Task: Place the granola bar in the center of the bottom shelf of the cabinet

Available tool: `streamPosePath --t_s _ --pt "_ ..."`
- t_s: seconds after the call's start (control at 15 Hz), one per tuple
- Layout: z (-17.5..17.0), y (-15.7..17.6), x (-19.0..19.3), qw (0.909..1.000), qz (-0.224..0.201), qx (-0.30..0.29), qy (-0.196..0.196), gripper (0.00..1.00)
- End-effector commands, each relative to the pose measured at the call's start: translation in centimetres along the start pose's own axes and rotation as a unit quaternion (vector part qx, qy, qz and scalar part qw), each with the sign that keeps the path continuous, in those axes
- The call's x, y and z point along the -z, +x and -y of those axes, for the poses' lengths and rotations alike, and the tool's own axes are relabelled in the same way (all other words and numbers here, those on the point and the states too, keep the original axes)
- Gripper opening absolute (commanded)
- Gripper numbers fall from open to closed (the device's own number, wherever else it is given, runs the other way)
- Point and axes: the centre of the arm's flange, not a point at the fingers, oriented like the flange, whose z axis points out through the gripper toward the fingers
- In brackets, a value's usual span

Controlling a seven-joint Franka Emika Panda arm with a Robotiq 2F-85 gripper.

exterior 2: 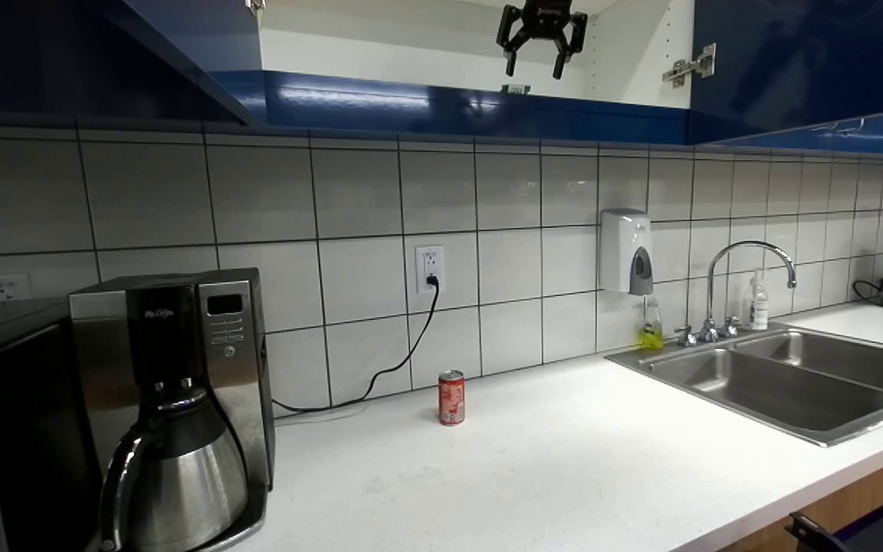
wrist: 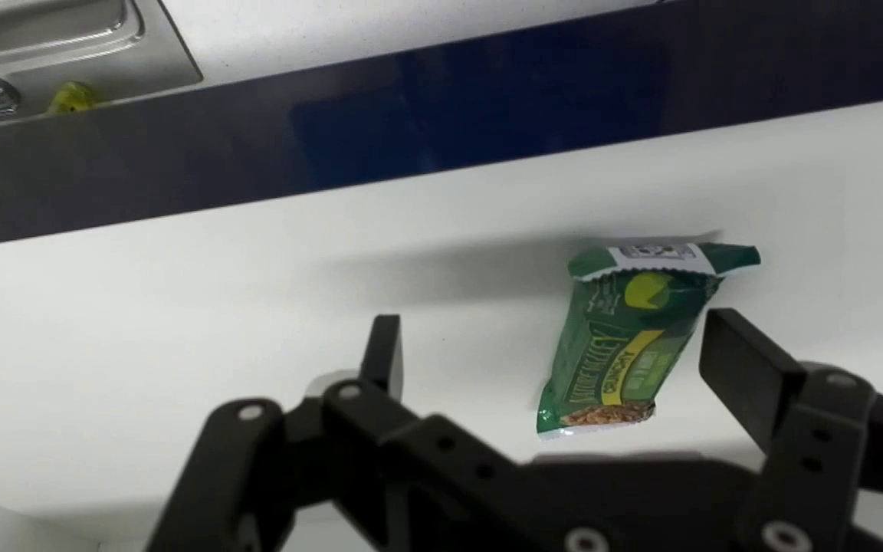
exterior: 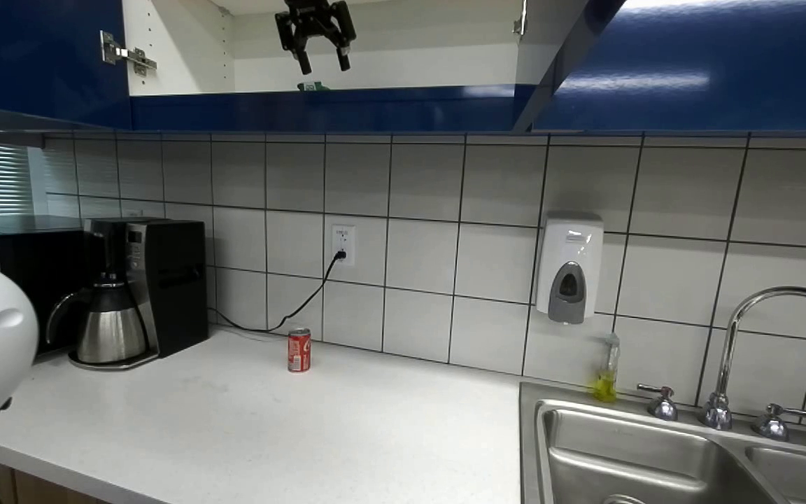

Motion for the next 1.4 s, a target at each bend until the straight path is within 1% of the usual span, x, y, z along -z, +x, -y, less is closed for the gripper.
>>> streamPosePath --t_s 0.0,0.33,0.53,0.73,1.0,1.33 --pt "-1.3 -2.5 1.6 0.9998 -0.013 0.004 0.011 1.0" --pt "-2.6 -5.1 3.9 0.9997 -0.019 0.014 0.012 1.0" --pt "-2.8 -7.3 5.1 0.9995 -0.015 0.024 0.012 1.0" --pt "-3.6 -9.9 5.6 0.9995 0.006 0.027 0.011 1.0" --pt "-4.9 -13.5 5.4 0.9981 0.047 0.038 0.011 1.0" --pt "-6.2 -18.1 3.6 0.9918 0.111 0.063 0.004 1.0"
